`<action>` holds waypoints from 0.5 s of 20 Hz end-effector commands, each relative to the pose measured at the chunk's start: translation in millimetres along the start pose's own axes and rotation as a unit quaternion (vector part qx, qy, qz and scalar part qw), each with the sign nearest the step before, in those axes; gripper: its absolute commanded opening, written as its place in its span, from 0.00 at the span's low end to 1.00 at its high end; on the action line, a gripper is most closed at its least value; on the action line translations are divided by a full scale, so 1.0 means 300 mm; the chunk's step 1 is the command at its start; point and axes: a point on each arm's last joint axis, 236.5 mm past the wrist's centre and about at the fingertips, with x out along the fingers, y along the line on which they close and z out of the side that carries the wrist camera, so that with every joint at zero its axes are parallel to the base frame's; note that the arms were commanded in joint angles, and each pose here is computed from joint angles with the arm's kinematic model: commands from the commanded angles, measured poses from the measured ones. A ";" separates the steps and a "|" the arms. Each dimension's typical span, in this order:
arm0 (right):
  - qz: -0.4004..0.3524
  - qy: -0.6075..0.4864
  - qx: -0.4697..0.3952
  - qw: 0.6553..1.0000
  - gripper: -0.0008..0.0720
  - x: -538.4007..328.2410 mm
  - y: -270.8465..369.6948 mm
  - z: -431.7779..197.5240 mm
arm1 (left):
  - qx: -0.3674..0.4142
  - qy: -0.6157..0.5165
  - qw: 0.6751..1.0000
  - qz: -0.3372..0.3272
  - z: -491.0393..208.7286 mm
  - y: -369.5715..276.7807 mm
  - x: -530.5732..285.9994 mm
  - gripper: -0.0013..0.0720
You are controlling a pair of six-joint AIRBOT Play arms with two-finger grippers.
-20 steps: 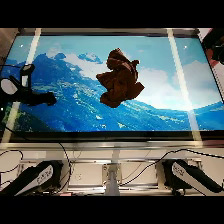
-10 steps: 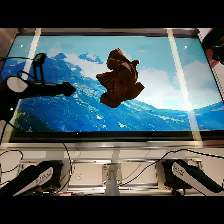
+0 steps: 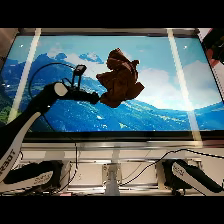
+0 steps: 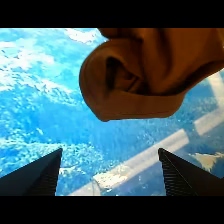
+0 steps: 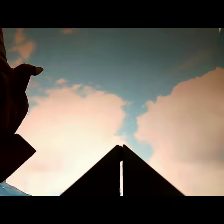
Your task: Fold the clothes and pants, and hang the long-sleeved shirts on hangers.
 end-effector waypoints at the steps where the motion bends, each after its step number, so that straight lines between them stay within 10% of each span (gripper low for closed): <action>1: -0.011 -0.039 0.002 0.999 0.04 -0.003 -0.017 0.061 | -0.002 0.039 0.999 -0.001 -0.071 0.005 0.114 0.97; 10: 0.014 -0.059 0.019 0.998 0.04 -0.006 0.020 0.094 | -0.091 -0.010 0.996 -0.017 -0.013 0.020 0.228 0.97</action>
